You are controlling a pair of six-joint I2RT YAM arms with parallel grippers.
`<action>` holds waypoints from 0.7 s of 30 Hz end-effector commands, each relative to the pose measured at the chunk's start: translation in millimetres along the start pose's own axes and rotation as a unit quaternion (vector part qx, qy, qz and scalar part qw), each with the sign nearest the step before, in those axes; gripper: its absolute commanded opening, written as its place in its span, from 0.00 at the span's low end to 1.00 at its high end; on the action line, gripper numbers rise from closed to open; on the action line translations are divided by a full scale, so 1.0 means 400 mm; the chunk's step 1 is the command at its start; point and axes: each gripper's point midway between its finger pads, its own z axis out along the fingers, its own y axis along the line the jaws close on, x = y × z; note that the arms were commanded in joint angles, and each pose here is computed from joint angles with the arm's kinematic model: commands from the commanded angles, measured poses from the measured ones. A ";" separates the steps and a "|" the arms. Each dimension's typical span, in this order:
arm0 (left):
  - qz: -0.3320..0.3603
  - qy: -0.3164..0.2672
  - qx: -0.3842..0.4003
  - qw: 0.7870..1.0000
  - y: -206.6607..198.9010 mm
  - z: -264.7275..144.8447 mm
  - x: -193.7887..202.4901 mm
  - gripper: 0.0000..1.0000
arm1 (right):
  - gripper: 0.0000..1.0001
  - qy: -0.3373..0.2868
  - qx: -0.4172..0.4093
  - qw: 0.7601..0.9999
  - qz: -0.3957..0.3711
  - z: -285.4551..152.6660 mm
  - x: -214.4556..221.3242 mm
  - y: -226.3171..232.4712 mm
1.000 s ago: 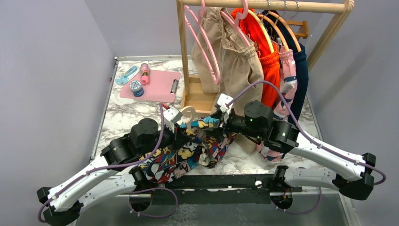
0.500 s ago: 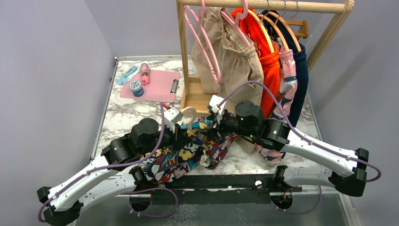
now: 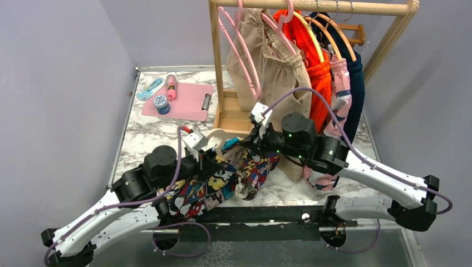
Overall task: Place the shorts on the hanger
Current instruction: Hang the shorts on the hanger.
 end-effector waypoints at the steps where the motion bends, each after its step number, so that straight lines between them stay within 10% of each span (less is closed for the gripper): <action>1: 0.026 -0.041 0.028 0.998 -0.021 -0.018 -0.030 0.00 | 0.01 -0.007 -0.014 0.999 0.039 -0.041 -0.073 0.023; 21: 0.206 -0.125 0.063 0.969 -0.046 -0.074 -0.109 0.00 | 0.01 0.038 -0.017 0.949 0.313 -0.102 -0.185 -0.066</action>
